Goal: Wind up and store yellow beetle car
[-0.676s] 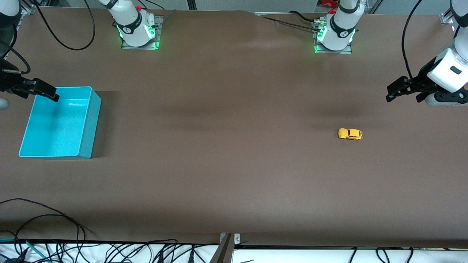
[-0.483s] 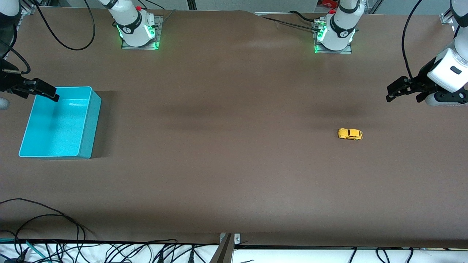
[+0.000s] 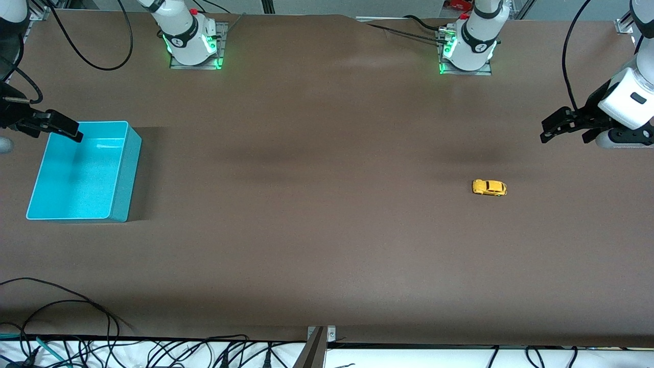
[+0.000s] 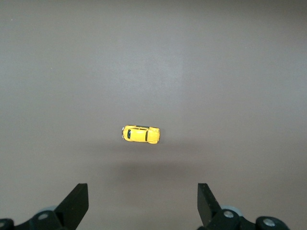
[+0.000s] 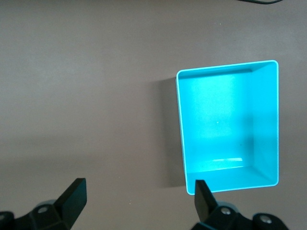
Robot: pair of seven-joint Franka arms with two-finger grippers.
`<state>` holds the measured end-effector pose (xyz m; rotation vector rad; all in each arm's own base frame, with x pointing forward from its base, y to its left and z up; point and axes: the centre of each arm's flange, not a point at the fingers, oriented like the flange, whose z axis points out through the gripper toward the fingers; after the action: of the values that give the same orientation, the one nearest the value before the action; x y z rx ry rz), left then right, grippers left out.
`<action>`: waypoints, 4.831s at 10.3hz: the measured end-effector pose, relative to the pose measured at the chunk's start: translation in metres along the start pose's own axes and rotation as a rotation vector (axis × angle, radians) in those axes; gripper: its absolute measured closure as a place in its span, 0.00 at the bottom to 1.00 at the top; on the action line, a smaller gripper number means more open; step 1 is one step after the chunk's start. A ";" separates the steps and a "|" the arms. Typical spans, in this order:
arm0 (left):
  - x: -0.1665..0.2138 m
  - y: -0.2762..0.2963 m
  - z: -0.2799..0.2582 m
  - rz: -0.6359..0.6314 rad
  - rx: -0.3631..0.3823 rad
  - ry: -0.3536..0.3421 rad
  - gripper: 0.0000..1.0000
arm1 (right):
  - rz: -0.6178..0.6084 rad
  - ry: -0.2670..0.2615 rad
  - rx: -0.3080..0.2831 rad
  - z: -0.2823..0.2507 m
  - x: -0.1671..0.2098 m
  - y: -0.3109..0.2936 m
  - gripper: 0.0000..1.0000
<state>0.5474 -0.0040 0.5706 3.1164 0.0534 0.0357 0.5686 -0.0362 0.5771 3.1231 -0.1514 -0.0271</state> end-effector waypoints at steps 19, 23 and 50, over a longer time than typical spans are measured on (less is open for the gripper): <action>-0.001 -0.003 0.001 -0.005 0.000 -0.007 0.00 | 0.004 0.014 0.000 -0.007 0.001 0.002 0.00; -0.001 -0.003 0.001 -0.005 0.000 -0.007 0.00 | 0.004 0.013 0.000 -0.007 0.001 0.002 0.00; 0.029 -0.080 0.327 -1.658 0.074 -0.244 0.00 | 0.033 0.028 0.000 -0.014 0.001 0.019 0.00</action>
<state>0.5818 0.0686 0.2421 2.0834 2.3640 -0.3493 0.5682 -0.0547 0.5917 3.1189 -0.2020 0.0168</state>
